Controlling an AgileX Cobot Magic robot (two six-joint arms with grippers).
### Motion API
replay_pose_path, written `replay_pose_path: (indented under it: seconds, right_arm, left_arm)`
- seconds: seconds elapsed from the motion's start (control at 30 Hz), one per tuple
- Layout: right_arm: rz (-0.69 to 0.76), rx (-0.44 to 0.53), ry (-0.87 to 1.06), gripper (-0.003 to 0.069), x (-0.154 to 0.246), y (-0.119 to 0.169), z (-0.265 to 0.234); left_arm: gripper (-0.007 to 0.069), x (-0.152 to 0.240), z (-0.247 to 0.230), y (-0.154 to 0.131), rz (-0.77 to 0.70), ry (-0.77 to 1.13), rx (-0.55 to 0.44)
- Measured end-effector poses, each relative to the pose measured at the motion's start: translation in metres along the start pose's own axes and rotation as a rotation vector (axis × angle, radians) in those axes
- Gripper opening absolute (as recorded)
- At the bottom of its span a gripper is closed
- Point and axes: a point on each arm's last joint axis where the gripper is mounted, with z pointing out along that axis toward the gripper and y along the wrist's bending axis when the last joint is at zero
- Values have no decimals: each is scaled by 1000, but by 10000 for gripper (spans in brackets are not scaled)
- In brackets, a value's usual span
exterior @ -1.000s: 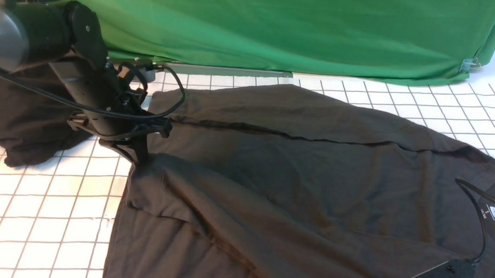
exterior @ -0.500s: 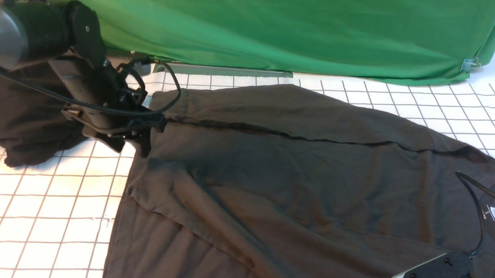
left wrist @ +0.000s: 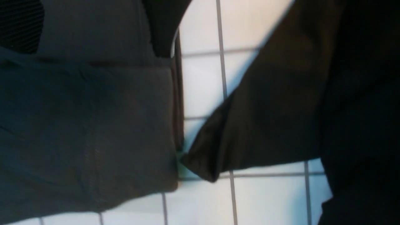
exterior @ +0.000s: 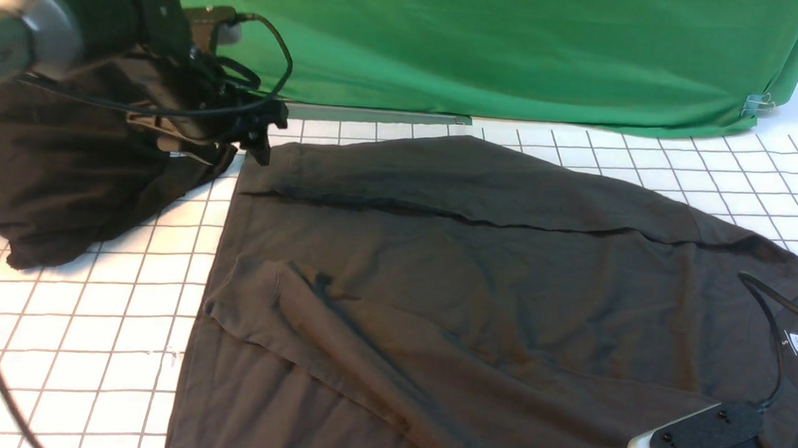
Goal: Fold a long-sleeved shirt over a white checkered tablecloth.
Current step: 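Grab the top left corner of the dark shirt with the left gripper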
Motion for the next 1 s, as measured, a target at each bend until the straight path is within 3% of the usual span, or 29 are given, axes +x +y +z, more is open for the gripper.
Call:
replay_pose_path:
  seconds: [0.27,0.77,1.0]
  right_arm:
    - [17,0,0,305,0,0,0]
    - [40,0,-2,305,0,0,0]
    - [42,0,-2,305,0,0,0]
  left_arm:
    - [449,6,48,4,2,45,-17]
    - [246,7,52,5,159,48,-33]
    - [304,-3,33,7,215,7,-76]
